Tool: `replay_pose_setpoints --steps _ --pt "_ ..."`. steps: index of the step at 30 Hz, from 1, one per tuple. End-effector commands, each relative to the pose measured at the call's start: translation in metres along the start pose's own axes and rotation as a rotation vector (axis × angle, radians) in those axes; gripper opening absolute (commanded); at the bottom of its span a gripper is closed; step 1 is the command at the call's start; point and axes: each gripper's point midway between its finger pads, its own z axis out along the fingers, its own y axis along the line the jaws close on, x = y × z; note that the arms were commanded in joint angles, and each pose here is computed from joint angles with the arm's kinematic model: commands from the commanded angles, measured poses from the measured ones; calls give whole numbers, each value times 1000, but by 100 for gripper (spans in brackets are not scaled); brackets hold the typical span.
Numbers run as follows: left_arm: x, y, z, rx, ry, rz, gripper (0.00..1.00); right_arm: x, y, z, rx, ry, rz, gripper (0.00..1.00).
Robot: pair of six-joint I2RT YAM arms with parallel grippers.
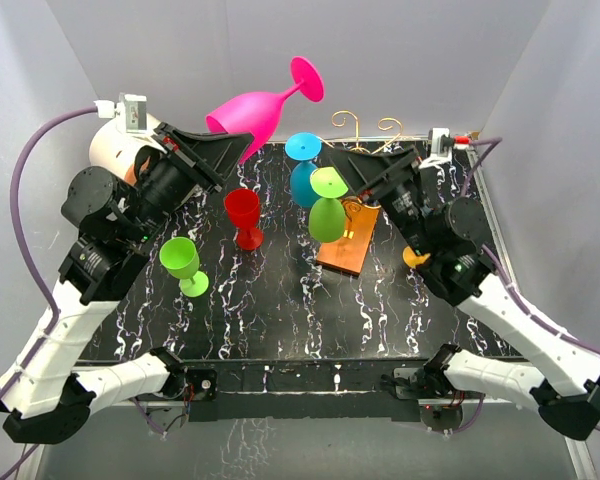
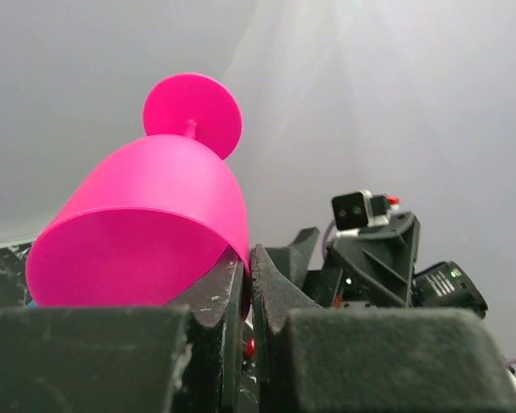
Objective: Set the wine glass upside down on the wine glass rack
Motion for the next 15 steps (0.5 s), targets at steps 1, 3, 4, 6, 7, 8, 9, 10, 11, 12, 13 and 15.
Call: replay_pose_setpoints --steps 1,3,4,6,7,8,9,10,11,12,13,15 --pt "-28 -33 1 156 -99 20 0 -35 52 32 -103 -92 176 74" --pt "-28 -37 1 179 -101 17 0 -32 47 49 -48 -75 226 75" --pt "-28 -38 0 189 -101 17 0 -28 39 58 -12 -68 261 75" --pt "-28 -41 -1 202 -104 15 0 -27 36 67 -8 -83 325 74" --pt "-28 -42 -2 205 -103 15 0 -27 36 71 -19 -90 355 72" --pt "-28 -42 -2 208 -102 15 0 -28 36 75 -26 -101 374 71" --pt "-28 -43 -3 213 -100 17 0 -27 33 79 -15 -105 390 70" --pt "-29 -45 -3 219 -100 18 0 -27 32 83 -5 -108 405 70" --pt "-28 -46 -4 227 -96 21 0 -28 31 87 0 -116 416 68" --pt "-28 -47 -4 231 -93 27 0 -31 31 89 -2 -130 428 67" --pt "-27 -47 -5 233 -91 27 0 -34 32 90 -14 -146 438 66" --pt "-26 -47 -5 235 -88 27 0 -43 42 90 -82 -189 434 64"
